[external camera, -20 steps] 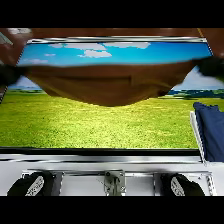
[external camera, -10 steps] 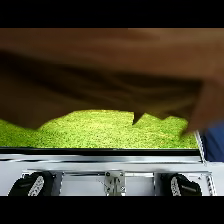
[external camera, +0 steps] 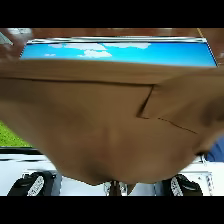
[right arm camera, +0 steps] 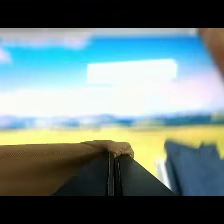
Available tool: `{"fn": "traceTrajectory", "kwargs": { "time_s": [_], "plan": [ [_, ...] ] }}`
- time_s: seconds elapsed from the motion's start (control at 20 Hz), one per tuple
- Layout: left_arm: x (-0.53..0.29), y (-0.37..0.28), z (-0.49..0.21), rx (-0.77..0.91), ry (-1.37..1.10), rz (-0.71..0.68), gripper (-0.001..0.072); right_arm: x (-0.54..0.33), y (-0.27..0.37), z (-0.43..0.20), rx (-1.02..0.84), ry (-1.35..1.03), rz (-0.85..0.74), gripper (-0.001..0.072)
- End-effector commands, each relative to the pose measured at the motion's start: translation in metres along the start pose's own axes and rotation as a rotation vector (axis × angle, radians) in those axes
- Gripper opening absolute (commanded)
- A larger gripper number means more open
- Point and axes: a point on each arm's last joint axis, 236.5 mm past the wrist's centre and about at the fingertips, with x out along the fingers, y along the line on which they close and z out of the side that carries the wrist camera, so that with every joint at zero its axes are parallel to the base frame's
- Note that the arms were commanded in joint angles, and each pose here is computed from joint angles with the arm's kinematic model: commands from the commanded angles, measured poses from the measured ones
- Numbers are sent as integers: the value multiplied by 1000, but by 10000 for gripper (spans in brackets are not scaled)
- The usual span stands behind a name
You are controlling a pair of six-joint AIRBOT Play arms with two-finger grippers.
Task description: Fold the shirts.
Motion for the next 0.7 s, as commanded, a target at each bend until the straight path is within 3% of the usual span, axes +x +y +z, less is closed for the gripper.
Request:
{"fn": "traceTrajectory", "kwargs": {
  "time_s": [0.0, 0.15, 0.4, 0.65],
  "plan": [
    [89, 36, -82, -105, 327, 2, 39, 96, 6, -61, 30, 397, 115, 64],
    [170, 64, -131, -175, 504, -12, 39, 208, 31, -90, 153, 505, 276, 64],
    [290, 98, -166, -195, 544, -3, 40, 372, 70, -150, 246, 588, 303, 64],
    [373, 116, -152, -126, 390, 36, 40, 470, 123, -137, 225, 334, 273, 65]
  ]
}}
